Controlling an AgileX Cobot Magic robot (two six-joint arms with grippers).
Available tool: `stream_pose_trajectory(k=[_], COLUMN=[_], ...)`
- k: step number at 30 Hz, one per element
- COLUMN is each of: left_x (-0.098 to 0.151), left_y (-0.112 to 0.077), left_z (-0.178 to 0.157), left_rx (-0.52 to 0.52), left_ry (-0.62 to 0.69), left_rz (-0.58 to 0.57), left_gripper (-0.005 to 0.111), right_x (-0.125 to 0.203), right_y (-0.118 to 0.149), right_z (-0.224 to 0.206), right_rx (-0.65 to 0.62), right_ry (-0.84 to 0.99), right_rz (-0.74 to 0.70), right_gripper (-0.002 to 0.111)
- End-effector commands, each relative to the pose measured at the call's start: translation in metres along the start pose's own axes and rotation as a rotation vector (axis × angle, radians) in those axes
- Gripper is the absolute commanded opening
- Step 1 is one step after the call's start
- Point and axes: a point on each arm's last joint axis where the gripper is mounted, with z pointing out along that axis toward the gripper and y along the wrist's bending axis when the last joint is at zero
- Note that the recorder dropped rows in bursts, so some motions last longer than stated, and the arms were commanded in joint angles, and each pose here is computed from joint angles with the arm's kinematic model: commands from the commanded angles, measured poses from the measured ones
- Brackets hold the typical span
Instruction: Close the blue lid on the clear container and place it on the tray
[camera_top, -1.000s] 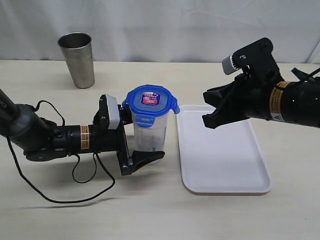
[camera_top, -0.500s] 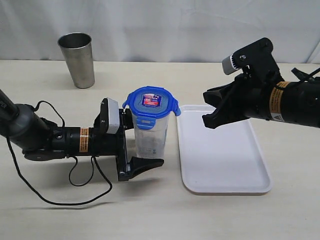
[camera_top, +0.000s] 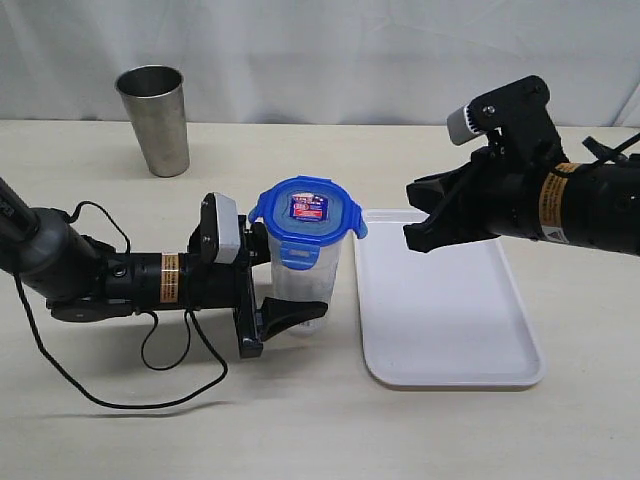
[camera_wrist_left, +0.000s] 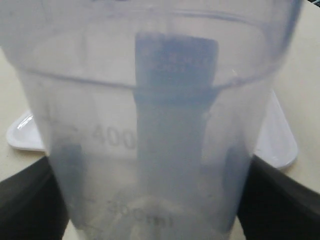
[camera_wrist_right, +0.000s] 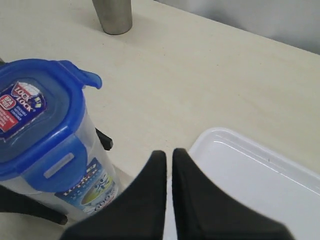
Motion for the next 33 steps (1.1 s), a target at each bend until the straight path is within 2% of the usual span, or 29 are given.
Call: stream_pose_trajectory(k=[1,5,7,8,11,12,13,15,17,19,21,23,26,28,30,31,33], left_x=[-0.002,-0.003,-0.003,-0.002,-0.002,-0.002,-0.002,-0.002,-0.002,-0.001,-0.001,-0.001,0.0,0.0,0.0,0.0,0.0], left_y=[0.005,0.009,0.011,0.012,0.012,0.012,0.012,0.012,0.012,0.012,0.012,0.012,0.012,0.012,0.013,0.013,0.014], left_z=[0.002,0.001,0.001,0.001,0.001,0.001,0.001,0.001,0.001,0.001,0.001,0.001,0.001,0.001,0.001,0.001,0.001], left_rx=[-0.059,-0.1,-0.126,-0.134,-0.134,-0.134,-0.134,-0.134,-0.134,-0.135,-0.135,-0.136,-0.137,-0.137,-0.142,-0.147,-0.151], left_ry=[-0.022,-0.03,-0.028,-0.018,-0.018,-0.018,-0.017,-0.017,-0.017,-0.015,-0.013,-0.008,-0.001,-0.001,-0.003,-0.003,-0.004], left_rz=[-0.025,-0.04,-0.048,-0.049,-0.049,-0.049,-0.049,-0.049,-0.049,-0.049,-0.049,-0.05,-0.05,-0.05,-0.052,-0.054,-0.056], left_gripper=[0.0,0.0,0.0,0.0,0.0,0.0,0.0,0.0,0.0,0.0,0.0,0.0,0.0,0.0,0.0,0.0,0.0], right_x=[0.0,-0.011,-0.025,-0.037,-0.059,-0.072,-0.076,-0.089,-0.091,-0.093,-0.093,-0.095,-0.097,-0.094,-0.094,-0.094,-0.093], right_y=[0.0,0.001,0.001,0.001,0.001,0.001,0.002,0.01,0.006,0.002,-0.009,-0.023,-0.043,-0.048,-0.055,-0.059,-0.062], right_z=[-0.001,-0.001,-0.002,-0.003,-0.002,0.0,0.002,0.012,0.026,0.035,0.043,0.045,0.037,0.033,0.032,0.033,0.037], right_rx=[0.001,-0.023,-0.039,-0.052,-0.093,-0.136,-0.169,-0.333,-0.345,-0.284,-0.098,0.149,0.597,0.782,0.824,0.785,0.613], right_ry=[-0.002,-0.042,-0.082,-0.103,-0.08,-0.055,-0.054,-0.031,-0.027,-0.06,-0.083,-0.11,-0.12,-0.016,0.165,0.266,0.399], right_rz=[0.063,0.078,0.153,0.221,0.255,0.341,0.341,0.354,0.299,0.146,0.089,0.034,-0.029,-0.017,0.046,0.086,0.187], right_gripper=[0.013,0.033,0.044,0.045,0.045,0.045,0.045,0.045,0.045,0.045,0.045,0.045,0.045,0.045,0.045,0.045,0.045])
